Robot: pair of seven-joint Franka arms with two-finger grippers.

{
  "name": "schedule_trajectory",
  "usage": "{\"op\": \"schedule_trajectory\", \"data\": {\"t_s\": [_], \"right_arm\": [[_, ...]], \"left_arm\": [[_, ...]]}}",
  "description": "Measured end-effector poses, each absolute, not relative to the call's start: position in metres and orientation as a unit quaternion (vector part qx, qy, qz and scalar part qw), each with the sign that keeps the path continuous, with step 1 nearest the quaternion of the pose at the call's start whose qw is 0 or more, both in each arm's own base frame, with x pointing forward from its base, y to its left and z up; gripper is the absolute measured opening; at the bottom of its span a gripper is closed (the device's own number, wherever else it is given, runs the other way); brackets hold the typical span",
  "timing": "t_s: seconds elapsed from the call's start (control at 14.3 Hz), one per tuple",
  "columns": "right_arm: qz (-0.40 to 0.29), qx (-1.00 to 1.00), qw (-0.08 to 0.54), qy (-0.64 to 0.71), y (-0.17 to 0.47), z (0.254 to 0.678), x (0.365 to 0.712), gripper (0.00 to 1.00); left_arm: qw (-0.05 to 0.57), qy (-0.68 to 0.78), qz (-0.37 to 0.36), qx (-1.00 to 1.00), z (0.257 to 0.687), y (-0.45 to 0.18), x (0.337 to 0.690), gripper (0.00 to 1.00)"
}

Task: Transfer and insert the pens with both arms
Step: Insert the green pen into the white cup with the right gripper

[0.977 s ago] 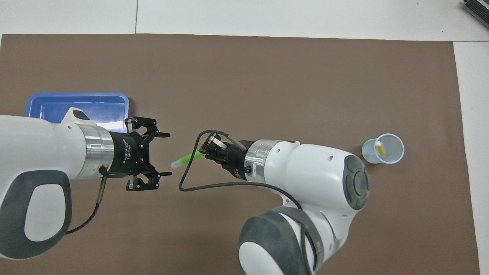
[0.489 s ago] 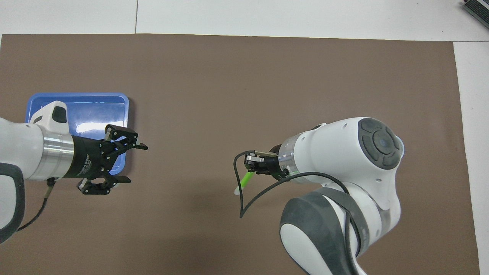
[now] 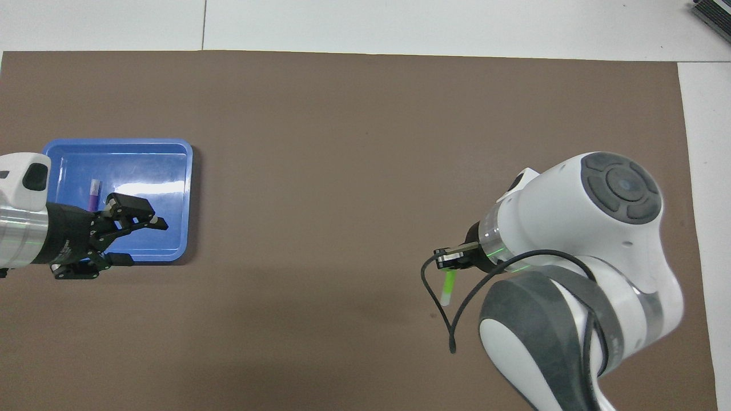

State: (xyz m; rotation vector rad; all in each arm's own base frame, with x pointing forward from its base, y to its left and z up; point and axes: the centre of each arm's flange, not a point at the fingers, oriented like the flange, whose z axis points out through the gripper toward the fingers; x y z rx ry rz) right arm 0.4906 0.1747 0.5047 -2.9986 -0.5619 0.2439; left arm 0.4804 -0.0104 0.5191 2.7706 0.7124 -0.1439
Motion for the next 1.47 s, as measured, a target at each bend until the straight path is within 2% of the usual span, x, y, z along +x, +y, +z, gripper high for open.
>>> {"op": "schedule_trajectory", "data": {"t_s": [0.07, 0.35, 0.7, 1.05, 1.47], "right_arm": [[0.077, -0.973, 0.024, -0.217, 0.162, 0.507, 0.494, 0.19], [0.071, -0.935, -0.04, -0.345, 0.145, 0.512, 0.502, 0.19], [0.065, -0.88, -0.079, -0.464, 0.109, 0.518, 0.518, 0.19], [0.034, -0.862, -0.088, -0.499, 0.059, 0.508, 0.543, 0.19], [0.009, -0.879, -0.056, -0.474, 0.042, 0.484, 0.544, 0.19]], "left_arm": [[0.129, 0.219, -0.045, 0.966, 0.514, 0.004, 0.481, 0.82], [0.092, 0.124, -0.031, 0.988, 0.482, 0.044, 0.494, 0.8], [0.061, 0.058, -0.007, 0.996, 0.44, 0.071, 0.52, 0.8], [0.029, 0.019, 0.023, 0.999, 0.407, 0.104, 0.538, 0.8], [0.006, -0.045, 0.039, 0.998, 0.368, 0.122, 0.566, 0.8]]}}
